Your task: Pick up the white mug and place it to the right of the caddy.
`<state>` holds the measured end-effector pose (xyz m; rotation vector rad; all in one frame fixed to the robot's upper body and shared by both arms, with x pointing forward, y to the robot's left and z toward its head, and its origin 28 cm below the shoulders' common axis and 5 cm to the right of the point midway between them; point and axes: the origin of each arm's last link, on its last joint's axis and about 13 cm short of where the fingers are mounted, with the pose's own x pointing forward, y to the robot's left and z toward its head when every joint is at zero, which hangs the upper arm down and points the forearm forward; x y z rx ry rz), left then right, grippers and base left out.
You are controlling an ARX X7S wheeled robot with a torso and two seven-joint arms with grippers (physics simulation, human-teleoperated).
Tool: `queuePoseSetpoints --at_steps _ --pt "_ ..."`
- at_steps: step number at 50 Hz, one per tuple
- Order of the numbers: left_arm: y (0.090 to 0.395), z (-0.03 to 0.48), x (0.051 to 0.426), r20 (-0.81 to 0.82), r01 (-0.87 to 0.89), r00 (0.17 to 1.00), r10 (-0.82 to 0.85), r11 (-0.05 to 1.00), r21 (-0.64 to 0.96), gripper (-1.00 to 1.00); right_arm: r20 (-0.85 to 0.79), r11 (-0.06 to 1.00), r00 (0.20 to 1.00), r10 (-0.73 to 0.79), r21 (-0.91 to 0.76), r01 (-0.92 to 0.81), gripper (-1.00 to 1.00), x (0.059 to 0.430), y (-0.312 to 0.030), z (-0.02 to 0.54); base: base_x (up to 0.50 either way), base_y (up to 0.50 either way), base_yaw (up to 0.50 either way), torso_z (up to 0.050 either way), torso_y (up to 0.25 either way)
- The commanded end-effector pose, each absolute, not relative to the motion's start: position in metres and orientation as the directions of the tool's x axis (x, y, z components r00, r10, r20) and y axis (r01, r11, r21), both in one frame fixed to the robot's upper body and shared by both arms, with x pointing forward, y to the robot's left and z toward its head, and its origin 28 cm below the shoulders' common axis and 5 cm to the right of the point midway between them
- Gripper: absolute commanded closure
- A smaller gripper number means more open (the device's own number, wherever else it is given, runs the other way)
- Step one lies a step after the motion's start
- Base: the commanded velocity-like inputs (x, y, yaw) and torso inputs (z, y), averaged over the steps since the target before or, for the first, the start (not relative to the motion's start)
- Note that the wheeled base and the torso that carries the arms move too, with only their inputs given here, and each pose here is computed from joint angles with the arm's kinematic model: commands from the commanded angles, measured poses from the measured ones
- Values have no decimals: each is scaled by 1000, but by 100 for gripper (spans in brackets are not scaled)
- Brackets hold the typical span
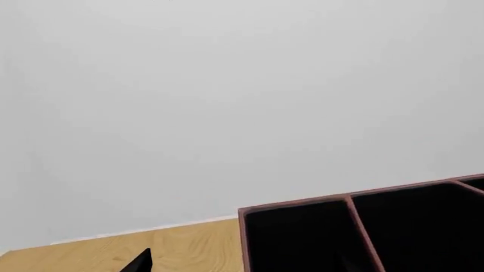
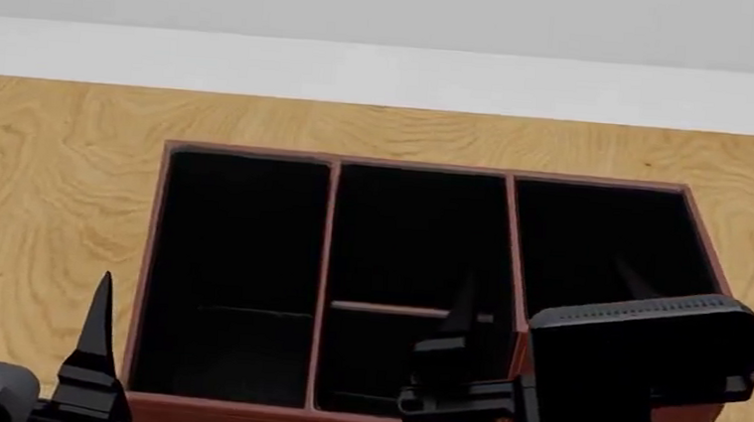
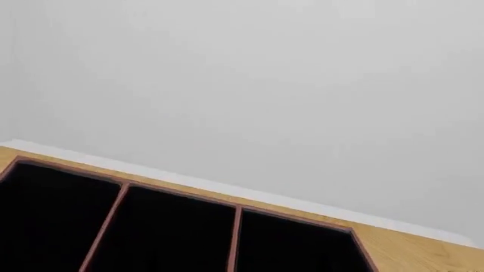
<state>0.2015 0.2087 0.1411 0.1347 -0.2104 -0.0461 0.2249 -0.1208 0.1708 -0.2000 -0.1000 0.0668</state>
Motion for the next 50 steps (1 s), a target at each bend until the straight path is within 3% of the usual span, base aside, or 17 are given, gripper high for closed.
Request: queuePoseSetpoints --at_steps 1,28,50 --pt "211 148 201 211 15 977 -45 989 146 -100 39 972 991 126 -203 -115 -100 221 -122 180 0 0 0 0 0" --pt "221 173 203 229 -43 973 5 986 161 -100 -81 914 949 305 -256 -316 -100 190 -125 227 0 0 0 0 0" --pt "221 181 208 240 -46 971 5 985 166 -100 -288 828 847 448 -225 -514 -100 156 -130 256 0 0 0 0 0"
